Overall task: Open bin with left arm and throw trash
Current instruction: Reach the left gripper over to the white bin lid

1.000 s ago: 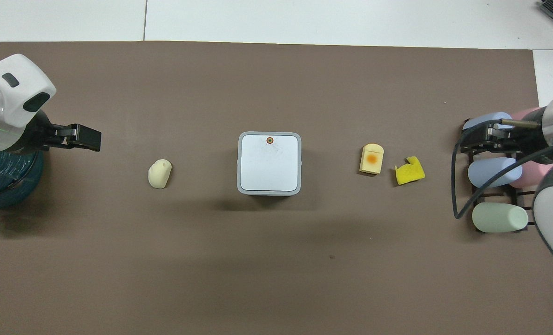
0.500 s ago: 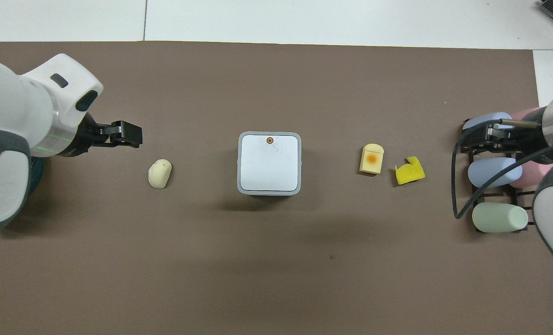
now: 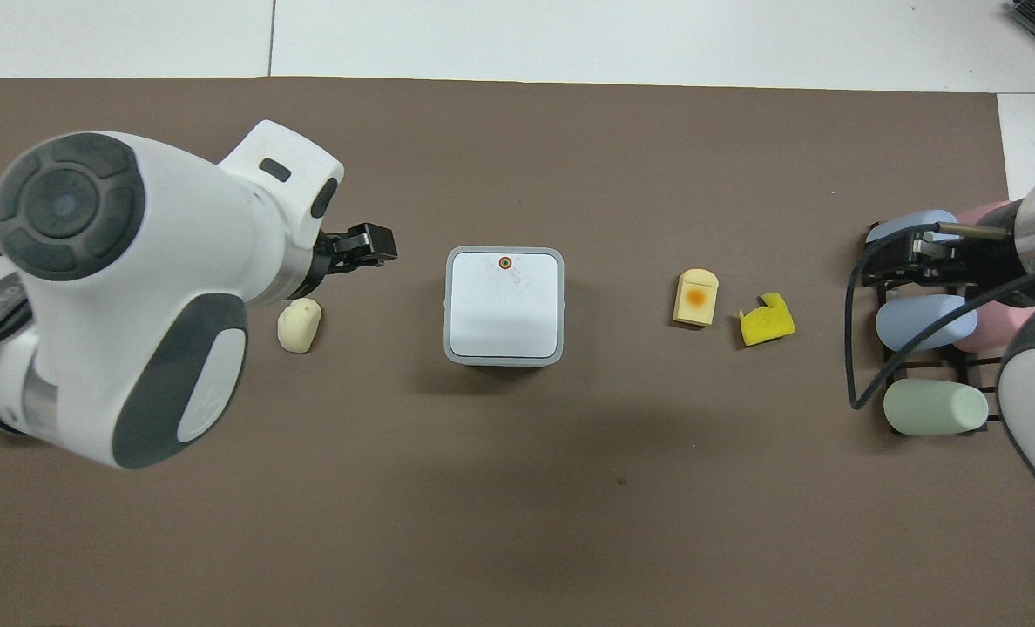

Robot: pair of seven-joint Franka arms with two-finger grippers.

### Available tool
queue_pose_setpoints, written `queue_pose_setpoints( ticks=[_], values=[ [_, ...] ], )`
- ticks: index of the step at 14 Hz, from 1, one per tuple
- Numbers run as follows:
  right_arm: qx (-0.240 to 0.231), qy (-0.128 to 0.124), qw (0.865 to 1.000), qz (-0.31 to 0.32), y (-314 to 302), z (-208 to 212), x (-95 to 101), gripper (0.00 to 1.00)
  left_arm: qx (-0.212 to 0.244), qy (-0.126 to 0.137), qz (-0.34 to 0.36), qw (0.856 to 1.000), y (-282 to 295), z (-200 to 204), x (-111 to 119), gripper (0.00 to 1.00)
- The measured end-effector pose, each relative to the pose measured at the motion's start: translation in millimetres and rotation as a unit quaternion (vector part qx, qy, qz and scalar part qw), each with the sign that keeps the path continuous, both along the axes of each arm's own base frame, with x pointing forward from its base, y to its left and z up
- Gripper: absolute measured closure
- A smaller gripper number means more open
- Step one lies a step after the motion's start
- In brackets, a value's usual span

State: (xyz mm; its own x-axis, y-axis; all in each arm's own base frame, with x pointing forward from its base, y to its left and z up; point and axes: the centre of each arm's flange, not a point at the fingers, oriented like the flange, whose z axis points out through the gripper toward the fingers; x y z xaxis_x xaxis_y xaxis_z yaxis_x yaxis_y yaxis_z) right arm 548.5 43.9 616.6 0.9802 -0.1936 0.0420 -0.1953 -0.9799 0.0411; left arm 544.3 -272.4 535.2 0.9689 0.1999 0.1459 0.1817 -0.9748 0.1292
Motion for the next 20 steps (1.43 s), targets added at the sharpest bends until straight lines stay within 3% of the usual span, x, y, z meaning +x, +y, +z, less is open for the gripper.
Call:
queue_pose_setpoints(
  ticks=[4,8,10,13,20],
  values=[
    [0.0,0.0,1.0,0.0,0.0,0.0,0.0,0.0,-0.022,-0.01,0.023,0.999,-44.1,-26.5,-0.8,0.0],
    [0.0,0.0,1.0,0.0,0.0,0.0,0.0,0.0,-0.057,-0.018,0.037,0.998,-62.0,-20.3,-3.0,0.03],
    [0.0,0.0,1.0,0.0,0.0,0.0,0.0,0.0,-0.07,-0.027,0.046,0.996,-64.9,-22.0,0.6,0.32],
    [0.0,0.0,1.0,0.0,0.0,0.0,0.0,0.0,-0.089,-0.039,0.068,0.993,-73.3,-32.1,7.4,0.61],
    [0.0,0.0,1.0,0.0,0.0,0.0,0.0,0.0,-0.117,-0.029,0.121,0.985,-103.8,-73.0,12.9,0.75]
  ],
)
